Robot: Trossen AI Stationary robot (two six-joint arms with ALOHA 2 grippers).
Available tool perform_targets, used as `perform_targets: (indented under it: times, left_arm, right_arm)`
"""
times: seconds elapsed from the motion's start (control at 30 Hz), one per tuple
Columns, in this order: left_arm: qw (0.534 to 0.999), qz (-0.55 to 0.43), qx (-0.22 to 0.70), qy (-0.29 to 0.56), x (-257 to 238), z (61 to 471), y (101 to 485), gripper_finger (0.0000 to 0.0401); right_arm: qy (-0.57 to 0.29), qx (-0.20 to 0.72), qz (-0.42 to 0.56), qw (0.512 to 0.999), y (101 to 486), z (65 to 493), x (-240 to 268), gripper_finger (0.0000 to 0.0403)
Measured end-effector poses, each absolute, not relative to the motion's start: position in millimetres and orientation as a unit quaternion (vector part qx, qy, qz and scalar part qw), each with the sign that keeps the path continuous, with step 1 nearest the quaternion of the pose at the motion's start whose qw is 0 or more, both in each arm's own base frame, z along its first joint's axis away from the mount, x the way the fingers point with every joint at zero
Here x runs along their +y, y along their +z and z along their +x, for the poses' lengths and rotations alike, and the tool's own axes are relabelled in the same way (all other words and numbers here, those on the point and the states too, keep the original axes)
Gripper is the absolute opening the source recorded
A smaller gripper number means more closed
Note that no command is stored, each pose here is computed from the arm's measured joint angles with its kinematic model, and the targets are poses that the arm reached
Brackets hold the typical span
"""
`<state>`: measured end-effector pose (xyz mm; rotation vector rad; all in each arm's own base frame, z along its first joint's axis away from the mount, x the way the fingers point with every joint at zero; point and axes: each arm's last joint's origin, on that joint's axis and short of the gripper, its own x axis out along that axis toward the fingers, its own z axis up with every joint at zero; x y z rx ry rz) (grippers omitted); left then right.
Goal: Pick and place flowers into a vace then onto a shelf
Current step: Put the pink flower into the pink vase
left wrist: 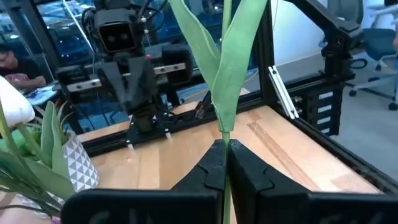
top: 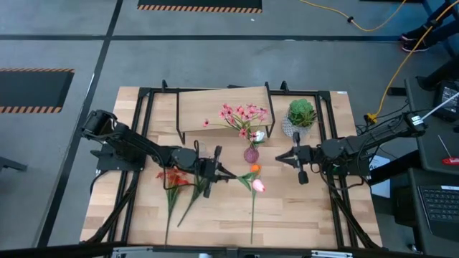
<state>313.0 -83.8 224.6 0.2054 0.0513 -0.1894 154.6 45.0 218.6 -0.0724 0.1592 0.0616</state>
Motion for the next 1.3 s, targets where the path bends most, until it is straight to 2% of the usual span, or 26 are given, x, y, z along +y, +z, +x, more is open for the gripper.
perform_targets:
  times: [0.17,0.5,0.77,0.9,1.13,1.3]
  left_arm:
    - [0.991,0.102,-0.011,-0.088,-82,314,232,0.0003]
    - [0.995,0.065,-0.046,-0.059,-81,314,238,0.0003]
    - [0.993,0.056,-0.083,-0.058,-83,321,231,0.0003]
    - [0.994,0.056,-0.079,-0.057,-84,324,226,0.0003]
    - [0.993,0.066,-0.084,-0.043,-84,331,223,0.0003]
    - [0.993,0.080,-0.087,-0.022,-83,343,224,0.0003]
  right_arm:
    - [0.058,0.078,-0.035,0.995,218,157,48,0.0022]
    - [0.094,-0.008,-0.068,0.993,225,176,56,0.0022]
    - [0.104,-0.012,-0.095,0.990,213,192,63,0.0024]
    - [0.103,-0.027,-0.093,0.990,213,196,64,0.0053]
    - [0.101,-0.058,-0.078,0.990,216,199,65,0.0131]
    - [0.101,-0.065,-0.056,0.991,220,208,68,0.0164]
